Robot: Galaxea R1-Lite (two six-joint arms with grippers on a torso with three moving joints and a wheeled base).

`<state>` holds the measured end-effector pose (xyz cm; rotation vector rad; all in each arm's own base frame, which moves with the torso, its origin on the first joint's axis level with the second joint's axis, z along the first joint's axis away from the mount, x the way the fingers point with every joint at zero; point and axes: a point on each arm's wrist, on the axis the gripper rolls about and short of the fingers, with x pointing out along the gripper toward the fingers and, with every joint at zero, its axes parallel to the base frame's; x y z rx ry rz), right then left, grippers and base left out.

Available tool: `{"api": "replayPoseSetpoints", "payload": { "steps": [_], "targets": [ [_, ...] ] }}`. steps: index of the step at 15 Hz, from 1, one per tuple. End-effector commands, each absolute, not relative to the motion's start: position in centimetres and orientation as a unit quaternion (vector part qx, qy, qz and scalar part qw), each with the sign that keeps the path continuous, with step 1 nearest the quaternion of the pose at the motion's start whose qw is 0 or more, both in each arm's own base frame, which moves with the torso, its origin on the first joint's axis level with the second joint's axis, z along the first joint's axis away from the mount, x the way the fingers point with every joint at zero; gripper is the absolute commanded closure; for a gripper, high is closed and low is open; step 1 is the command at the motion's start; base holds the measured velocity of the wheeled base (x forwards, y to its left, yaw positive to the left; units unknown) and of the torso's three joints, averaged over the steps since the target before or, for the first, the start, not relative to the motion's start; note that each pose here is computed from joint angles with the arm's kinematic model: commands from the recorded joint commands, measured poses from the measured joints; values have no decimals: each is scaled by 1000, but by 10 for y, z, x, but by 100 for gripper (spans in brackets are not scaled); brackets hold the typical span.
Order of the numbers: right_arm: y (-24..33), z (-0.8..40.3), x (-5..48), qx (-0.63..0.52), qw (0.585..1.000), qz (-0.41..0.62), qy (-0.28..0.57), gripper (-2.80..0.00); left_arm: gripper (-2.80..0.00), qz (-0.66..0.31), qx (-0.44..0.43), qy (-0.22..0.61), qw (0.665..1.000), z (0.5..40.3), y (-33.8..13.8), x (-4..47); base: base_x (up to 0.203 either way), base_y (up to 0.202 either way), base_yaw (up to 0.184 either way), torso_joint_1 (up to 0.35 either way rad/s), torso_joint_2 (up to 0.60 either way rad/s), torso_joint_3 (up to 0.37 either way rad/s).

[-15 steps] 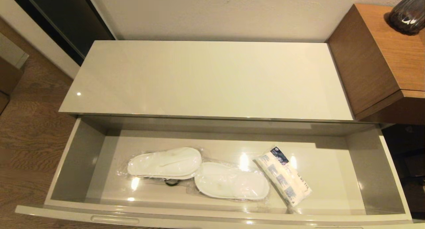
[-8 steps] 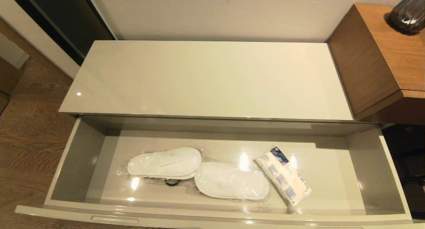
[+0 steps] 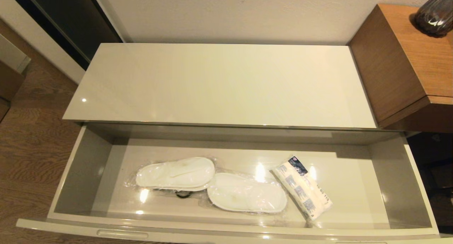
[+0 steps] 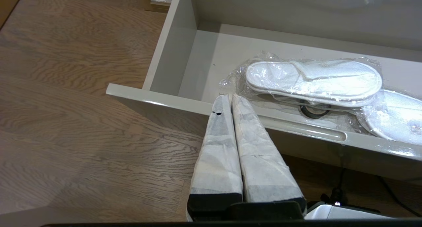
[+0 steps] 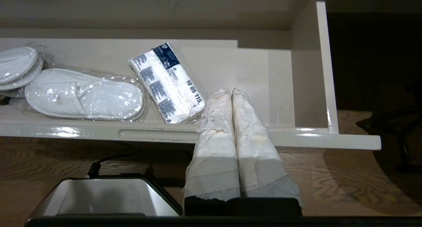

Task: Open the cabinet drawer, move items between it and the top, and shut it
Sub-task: Close the drawer

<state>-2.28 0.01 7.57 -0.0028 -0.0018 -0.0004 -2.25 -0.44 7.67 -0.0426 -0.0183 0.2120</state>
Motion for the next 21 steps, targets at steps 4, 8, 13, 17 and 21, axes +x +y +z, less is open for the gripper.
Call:
{"api": "replayPoseSetpoints", "payload": {
  "steps": [4,8,13,17,21],
  "targets": [
    [0,76,-23,-2,1000,0,-1,0,0,106,-20,-28,994,75,-5,-25,0,0,0,0,0,0],
    [0,75,-23,-13,1000,1,1,0,0,106,-20,-28,994,75,-5,-25,0,0,0,0,0,0],
    [0,76,-23,-41,999,6,7,0,0,106,-20,-28,994,75,-5,-25,0,0,0,0,0,0],
    [0,80,-26,-38,999,4,14,0,0,106,-20,-28,994,75,-5,-25,0,0,0,0,0,0],
    [0,89,-31,-11,1000,-5,14,0,0,106,-20,-28,994,75,-5,-25,0,0,0,0,0,0]
  ]
}}
